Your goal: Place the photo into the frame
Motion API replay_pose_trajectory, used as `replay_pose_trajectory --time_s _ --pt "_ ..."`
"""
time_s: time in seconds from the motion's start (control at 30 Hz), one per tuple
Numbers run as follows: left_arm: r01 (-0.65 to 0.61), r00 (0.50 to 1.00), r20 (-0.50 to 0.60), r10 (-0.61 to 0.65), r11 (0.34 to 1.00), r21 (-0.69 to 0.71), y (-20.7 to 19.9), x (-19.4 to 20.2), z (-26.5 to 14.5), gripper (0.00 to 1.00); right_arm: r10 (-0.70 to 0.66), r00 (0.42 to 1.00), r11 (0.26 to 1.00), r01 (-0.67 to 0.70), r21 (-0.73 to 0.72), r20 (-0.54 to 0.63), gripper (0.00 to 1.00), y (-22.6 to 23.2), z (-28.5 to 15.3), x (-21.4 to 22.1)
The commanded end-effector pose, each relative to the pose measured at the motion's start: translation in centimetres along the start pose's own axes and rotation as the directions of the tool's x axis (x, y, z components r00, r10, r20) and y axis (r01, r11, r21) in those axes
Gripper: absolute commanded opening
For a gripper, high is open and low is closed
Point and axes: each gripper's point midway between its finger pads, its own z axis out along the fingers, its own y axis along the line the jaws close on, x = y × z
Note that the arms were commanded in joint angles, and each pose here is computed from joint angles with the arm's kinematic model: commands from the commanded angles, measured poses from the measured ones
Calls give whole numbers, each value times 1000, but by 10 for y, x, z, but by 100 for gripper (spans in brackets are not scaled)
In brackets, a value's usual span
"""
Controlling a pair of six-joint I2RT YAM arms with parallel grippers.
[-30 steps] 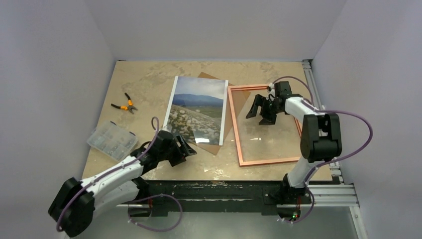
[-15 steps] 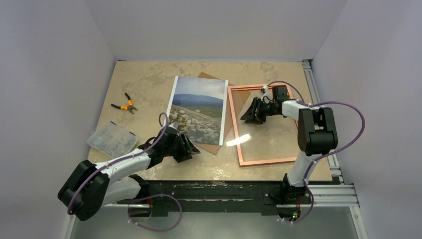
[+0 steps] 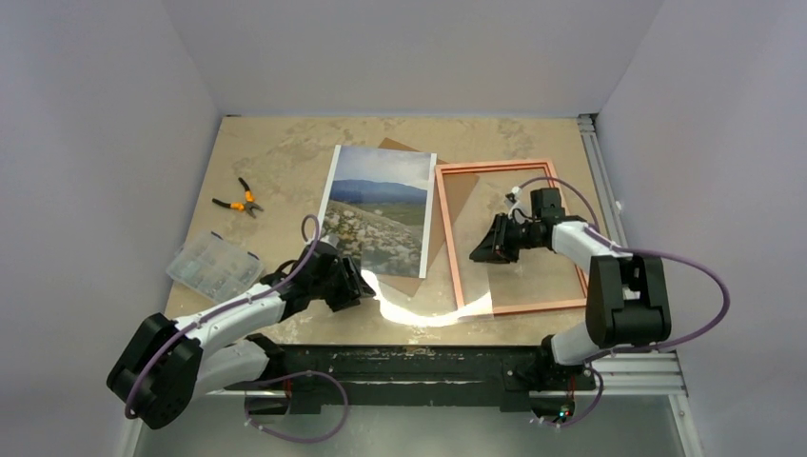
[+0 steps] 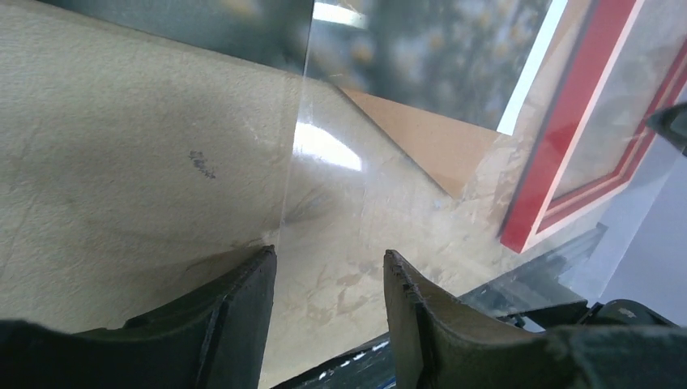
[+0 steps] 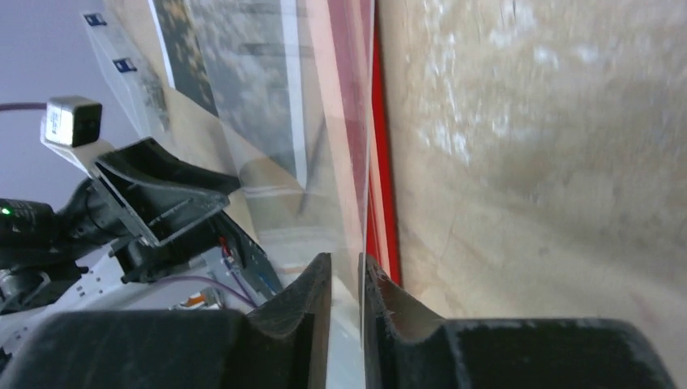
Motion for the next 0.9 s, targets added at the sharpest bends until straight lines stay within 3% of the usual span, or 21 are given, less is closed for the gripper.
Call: replay_pose_trajectory --time_s 0.0,0.1,0.2,0.4,0.53,0.7,0.87 --pt "-46 998 45 47 999 -20 -5 -13 -7 50 -20 1000 995 18 94 20 32 -8 -14 14" --pt "-49 998 47 51 998 -40 0 -13 -7 50 -46 995 985 31 168 84 62 -10 -20 -5" --pt "-55 997 43 57 998 -44 0 -13 -7 50 -59 990 975 30 218 129 74 -13 -22 -28" --pt "-59 997 39 61 997 -49 1 -14 -6 50 -46 991 975 16 220 129 73 -18 -7 -57" --pt "-60 998 32 62 997 -50 1 -13 -5 50 -3 997 985 -11 171 78 71 -26 9 -52" --pt "-63 998 23 65 997 -49 1 -12 -3 50 31 999 1000 -31 -2 -5 65 -16 26 -34" --pt "-63 998 20 64 997 -45 0 -11 -3 50 -4 1000 992 2 -127 -13 58 9 20 -31"
